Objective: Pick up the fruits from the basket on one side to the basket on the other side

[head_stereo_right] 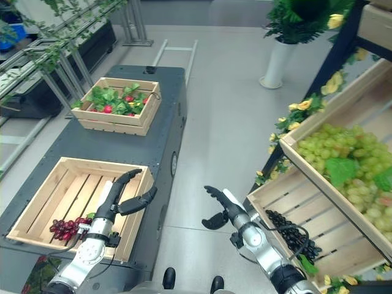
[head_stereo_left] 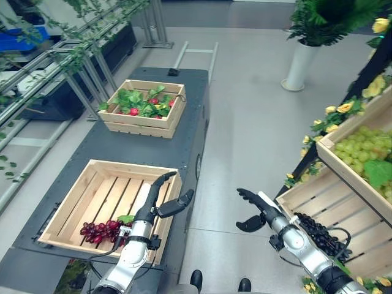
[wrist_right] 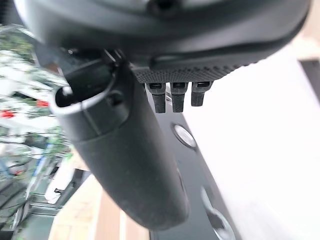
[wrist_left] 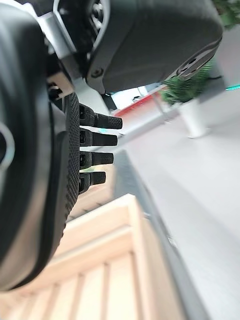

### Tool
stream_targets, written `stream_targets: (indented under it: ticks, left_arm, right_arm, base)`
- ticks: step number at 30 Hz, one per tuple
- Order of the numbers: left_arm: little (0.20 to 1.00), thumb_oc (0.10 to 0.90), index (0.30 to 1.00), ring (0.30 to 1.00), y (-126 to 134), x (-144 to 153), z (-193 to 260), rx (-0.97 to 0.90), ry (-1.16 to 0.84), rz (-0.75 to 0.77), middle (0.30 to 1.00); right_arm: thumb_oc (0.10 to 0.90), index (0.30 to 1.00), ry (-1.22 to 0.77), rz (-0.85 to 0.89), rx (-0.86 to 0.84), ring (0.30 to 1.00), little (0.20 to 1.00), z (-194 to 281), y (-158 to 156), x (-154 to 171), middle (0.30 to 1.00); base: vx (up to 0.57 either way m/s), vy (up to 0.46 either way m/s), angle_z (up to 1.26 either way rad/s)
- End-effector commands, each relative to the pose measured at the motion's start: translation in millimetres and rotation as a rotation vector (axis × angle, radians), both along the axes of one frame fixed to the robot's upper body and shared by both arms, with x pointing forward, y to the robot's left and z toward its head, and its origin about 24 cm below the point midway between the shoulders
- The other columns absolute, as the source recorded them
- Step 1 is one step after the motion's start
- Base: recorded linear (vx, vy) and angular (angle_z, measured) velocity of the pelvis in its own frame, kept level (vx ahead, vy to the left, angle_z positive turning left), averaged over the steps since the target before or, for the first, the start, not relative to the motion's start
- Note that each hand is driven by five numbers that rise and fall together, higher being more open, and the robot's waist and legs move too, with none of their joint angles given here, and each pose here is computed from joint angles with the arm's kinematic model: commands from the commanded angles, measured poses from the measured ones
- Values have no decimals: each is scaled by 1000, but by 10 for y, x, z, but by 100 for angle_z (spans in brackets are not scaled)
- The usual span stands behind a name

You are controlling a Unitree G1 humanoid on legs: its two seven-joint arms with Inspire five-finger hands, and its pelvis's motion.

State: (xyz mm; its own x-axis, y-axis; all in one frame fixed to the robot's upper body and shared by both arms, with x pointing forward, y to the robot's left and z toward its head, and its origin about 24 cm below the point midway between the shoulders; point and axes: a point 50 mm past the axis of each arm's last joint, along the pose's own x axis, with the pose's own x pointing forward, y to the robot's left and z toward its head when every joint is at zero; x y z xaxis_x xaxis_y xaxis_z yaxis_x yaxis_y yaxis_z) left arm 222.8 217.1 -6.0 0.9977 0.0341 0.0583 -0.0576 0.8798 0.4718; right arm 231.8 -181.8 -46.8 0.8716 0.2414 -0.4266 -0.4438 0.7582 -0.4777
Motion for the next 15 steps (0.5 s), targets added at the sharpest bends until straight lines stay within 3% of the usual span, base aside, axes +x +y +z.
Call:
stream_targets:
  ticks: [1,8,15]
  left_arm:
    - [900,800,900,900,133,305,819,68,-431,-11,900]
    - [900,800,900,900,503,300,1166,237,-599,133,900]
    - [900,800,900,900,874,345,1331,438,-600,265,900]
  right_arm:
    - [800,900,-169,-24,65,900,900,290,67,218,900]
    - [800,900,-151,-59,37,900,900,227,12,204,900]
    - [800,900,-149,-24,20,900,900,228,57,223,900]
  base:
    - [-13,28,37]
    - [-15,45,33]
    - [13,76,14]
